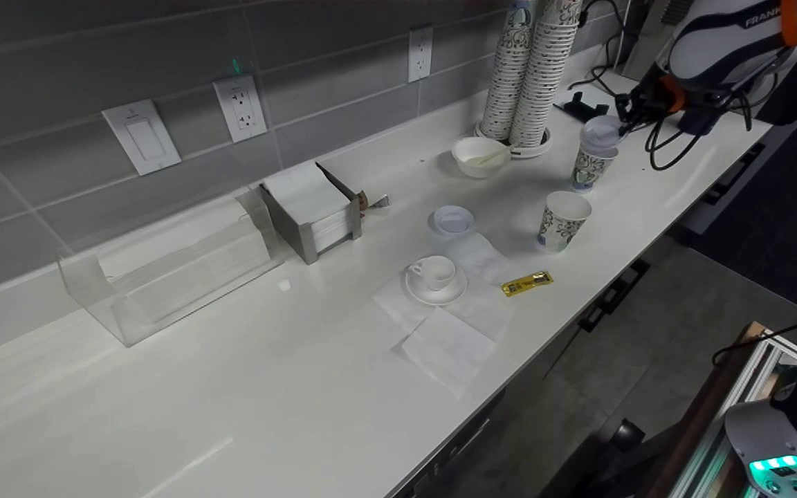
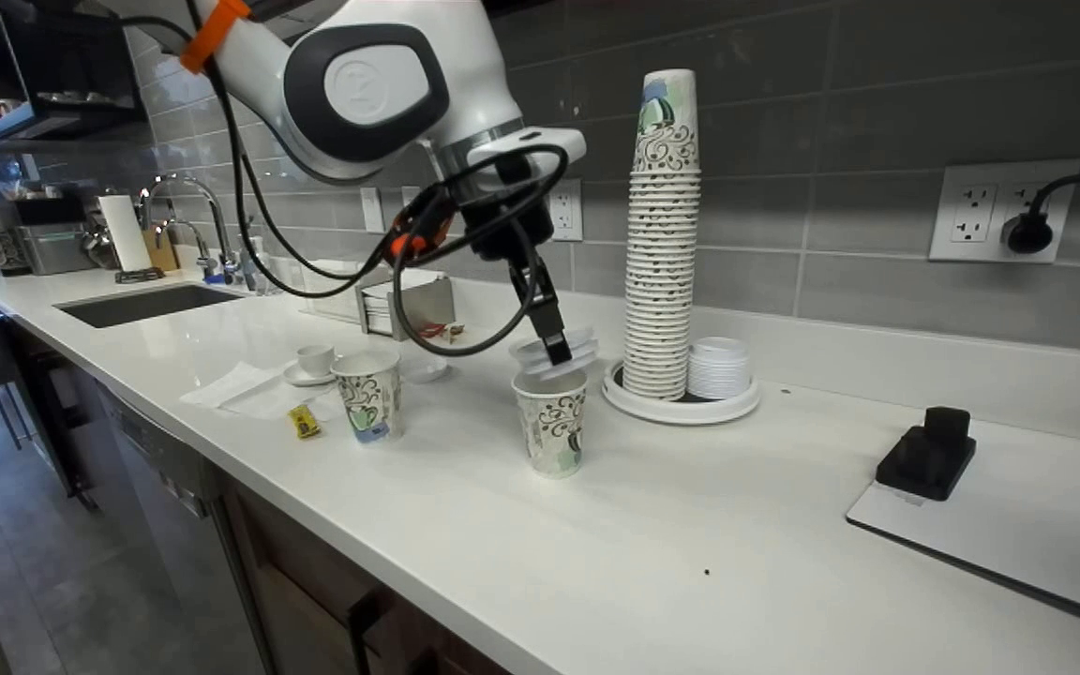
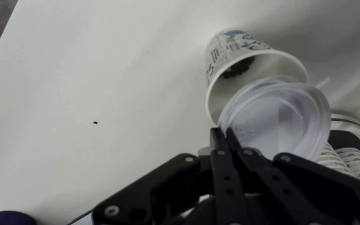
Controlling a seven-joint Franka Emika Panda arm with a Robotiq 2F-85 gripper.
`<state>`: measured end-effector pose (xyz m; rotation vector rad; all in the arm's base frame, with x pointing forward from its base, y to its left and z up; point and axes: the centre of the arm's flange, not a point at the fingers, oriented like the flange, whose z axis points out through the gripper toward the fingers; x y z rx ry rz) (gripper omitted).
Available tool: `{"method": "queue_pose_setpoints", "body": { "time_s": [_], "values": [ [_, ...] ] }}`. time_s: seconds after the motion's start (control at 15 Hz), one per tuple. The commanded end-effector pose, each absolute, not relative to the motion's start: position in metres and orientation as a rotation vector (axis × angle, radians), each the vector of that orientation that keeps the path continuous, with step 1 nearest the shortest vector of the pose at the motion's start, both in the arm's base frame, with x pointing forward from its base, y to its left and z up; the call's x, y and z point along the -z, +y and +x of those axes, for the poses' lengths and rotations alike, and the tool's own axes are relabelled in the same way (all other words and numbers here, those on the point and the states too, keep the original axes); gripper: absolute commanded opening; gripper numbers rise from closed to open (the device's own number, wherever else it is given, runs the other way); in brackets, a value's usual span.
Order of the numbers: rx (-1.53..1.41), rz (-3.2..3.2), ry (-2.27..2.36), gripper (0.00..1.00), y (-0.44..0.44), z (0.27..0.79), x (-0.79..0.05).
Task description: Move the lid from the right cup to the left cup
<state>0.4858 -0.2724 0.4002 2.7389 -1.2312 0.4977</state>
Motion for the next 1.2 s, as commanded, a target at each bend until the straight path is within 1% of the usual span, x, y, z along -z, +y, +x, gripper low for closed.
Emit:
{"method": "queue_pose_setpoints", "body": {
  "time_s": [0.0, 0.27, 0.47, 0.67, 0.87, 1.13],
  "values": [
    [-0.593, 2.728, -1.219, 0.0, -0.243, 0.461, -0.443],
    [-0.516, 2.889, -1.01, 0.0, -0.185, 0.45, -0.453],
    [-0.424, 3.042, -0.782, 0.0, -0.124, 0.436, -0.444],
    [-0.393, 3.182, -0.578, 0.0, -0.08, 0.415, -0.433],
    [-0.398, 3.245, -0.535, 0.0, -0.062, 0.407, -0.419],
    [-0.383, 3.272, -0.655, 0.0, -0.07, 0.403, -0.405]
  ]
}}
